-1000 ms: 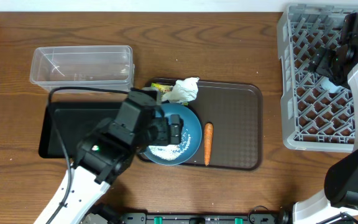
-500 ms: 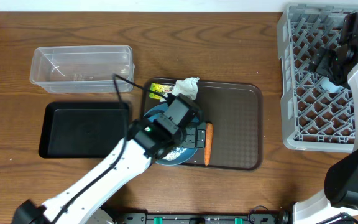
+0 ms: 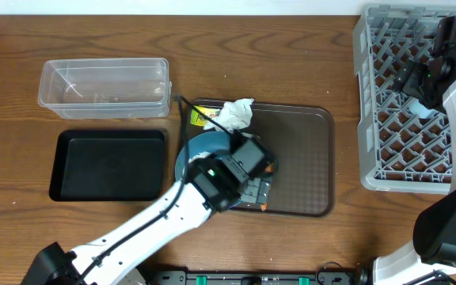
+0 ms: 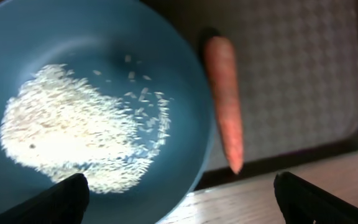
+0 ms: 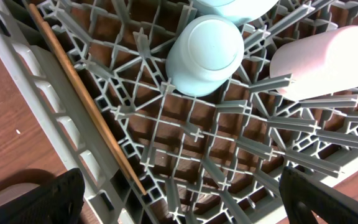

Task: Sort waste into correct bins and load items into the dishwasher rack
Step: 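Move the left gripper over the blue bowl of rice, then lower the left gripper and grasp the blue bowl's rim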

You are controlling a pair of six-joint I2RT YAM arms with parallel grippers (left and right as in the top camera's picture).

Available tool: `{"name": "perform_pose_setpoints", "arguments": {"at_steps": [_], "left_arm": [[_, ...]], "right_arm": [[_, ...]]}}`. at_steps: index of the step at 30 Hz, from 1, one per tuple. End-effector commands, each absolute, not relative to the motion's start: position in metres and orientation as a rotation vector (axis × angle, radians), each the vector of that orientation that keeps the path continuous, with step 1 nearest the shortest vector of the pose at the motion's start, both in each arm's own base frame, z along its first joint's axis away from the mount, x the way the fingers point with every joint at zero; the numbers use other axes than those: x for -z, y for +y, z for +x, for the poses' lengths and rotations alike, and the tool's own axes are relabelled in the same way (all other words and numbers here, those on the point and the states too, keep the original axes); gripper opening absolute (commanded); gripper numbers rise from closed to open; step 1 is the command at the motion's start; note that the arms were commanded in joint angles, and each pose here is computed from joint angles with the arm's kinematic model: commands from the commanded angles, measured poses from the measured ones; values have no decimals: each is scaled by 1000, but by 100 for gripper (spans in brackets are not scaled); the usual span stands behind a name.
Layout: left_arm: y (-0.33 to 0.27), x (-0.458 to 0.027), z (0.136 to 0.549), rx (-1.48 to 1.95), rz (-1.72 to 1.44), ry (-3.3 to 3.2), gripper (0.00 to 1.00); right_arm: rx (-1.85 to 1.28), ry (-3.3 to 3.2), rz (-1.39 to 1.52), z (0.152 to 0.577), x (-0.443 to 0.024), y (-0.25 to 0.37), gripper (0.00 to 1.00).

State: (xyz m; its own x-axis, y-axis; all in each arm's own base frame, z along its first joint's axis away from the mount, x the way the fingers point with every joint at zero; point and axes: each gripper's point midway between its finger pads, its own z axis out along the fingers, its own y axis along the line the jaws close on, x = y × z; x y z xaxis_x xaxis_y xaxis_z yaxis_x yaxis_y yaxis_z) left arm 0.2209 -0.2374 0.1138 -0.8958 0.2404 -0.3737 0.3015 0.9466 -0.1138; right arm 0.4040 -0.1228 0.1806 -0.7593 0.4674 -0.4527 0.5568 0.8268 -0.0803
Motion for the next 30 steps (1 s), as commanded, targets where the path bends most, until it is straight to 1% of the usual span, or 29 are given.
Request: {"name": "perform_pose_setpoints", "arguments": {"at_steps": [1,6,16,19,21,30], "left_arm": [[-248,-119,227,186,472,2674,98],[-243,-114,239,67,459,2626,98],[-256,-115,242,124,459,2601,98],[-257,-110,240,102,513,2600,98],[-258,-103,239,74,570,2603,98],[-260,-54,241,-37,619,2683,98]], "right_arm": [[317,2589,754,403,-181,-126,99],[317,2589,755,403,-181,-126,99],[317,2589,754,403,-181,-126,99],[317,2589,754,403,-181,-126,99],[317,2589,754,403,-181,-126,99],[317,2589,754,403,-181,-126,99]]}}
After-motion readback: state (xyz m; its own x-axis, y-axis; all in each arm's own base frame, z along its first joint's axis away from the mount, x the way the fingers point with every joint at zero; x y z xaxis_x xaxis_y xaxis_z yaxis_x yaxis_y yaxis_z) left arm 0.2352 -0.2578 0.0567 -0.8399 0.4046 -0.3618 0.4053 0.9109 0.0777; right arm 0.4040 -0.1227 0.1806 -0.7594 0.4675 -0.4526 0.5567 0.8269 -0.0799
